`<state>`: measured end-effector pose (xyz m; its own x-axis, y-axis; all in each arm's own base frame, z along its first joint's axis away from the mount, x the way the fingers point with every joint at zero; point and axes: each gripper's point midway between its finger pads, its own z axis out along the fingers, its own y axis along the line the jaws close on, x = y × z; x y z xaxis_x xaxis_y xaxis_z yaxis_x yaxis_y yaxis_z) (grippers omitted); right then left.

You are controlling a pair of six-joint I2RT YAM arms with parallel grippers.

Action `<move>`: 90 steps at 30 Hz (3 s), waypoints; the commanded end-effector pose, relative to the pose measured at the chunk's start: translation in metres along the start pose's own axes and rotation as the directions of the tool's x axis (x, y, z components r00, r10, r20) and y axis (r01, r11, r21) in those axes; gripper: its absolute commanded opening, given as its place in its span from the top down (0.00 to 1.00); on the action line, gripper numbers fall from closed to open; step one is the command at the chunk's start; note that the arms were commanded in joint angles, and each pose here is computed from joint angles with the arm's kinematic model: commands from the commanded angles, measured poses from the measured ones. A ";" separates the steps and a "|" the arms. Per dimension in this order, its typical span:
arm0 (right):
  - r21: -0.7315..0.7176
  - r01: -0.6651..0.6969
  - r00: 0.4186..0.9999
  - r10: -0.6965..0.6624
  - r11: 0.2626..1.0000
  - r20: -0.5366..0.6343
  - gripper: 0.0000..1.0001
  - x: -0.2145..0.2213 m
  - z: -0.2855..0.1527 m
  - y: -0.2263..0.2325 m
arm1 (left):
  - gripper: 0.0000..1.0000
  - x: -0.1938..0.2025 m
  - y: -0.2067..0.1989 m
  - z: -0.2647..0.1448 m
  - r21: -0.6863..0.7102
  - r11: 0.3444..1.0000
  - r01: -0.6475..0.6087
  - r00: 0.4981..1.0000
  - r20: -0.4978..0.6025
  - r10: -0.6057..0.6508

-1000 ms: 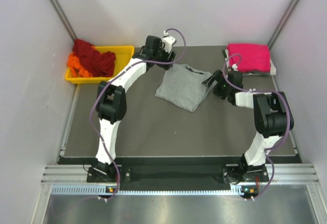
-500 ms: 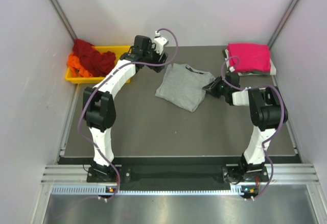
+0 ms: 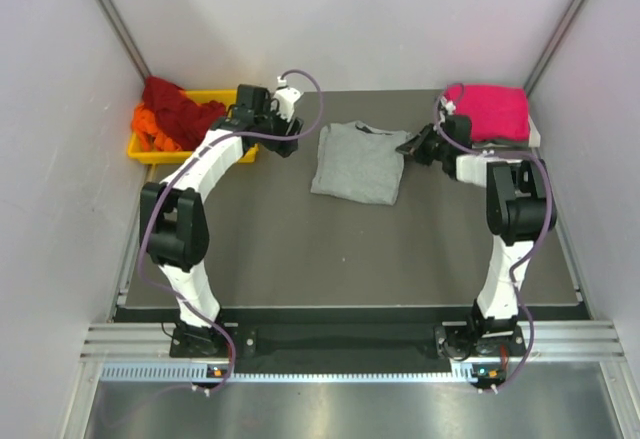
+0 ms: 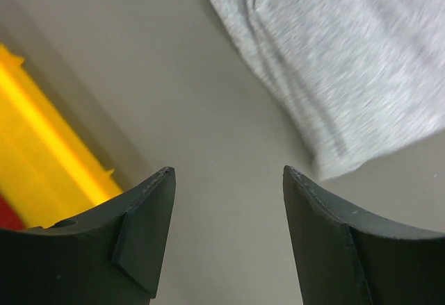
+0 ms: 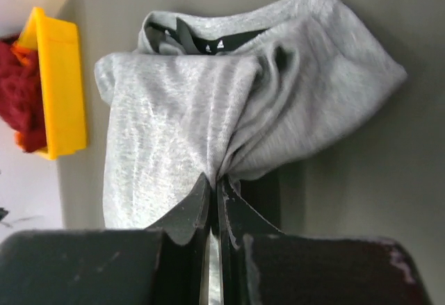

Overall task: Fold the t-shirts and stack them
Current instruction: Neatly place the folded tshirt to the corner

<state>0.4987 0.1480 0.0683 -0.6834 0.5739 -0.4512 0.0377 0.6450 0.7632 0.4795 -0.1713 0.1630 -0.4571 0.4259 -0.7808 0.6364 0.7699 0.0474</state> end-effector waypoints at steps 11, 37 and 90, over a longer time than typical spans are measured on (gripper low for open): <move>0.343 0.472 0.880 -0.455 0.812 -0.135 1.00 -0.118 0.003 -0.005 | 0.32 -0.006 0.017 -0.032 -0.064 0.998 -0.030 0.999 0.043 0.032; 0.612 0.554 0.678 -0.732 0.565 0.062 1.00 -0.275 -0.089 0.053 | 0.34 -0.002 0.021 -0.026 -0.062 0.998 -0.026 0.999 0.022 0.028; 0.837 0.427 0.582 -0.812 0.342 0.035 0.00 -0.390 -0.169 -0.096 | 0.37 0.041 0.024 -0.024 -0.073 0.997 -0.033 0.982 -0.188 0.019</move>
<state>0.6478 -0.2207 0.1831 -0.4916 -0.1327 -0.8607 0.2531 0.9239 -0.2870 0.4562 -0.1266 0.1267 -0.5881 0.5085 -0.6289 0.6010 0.7952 0.0808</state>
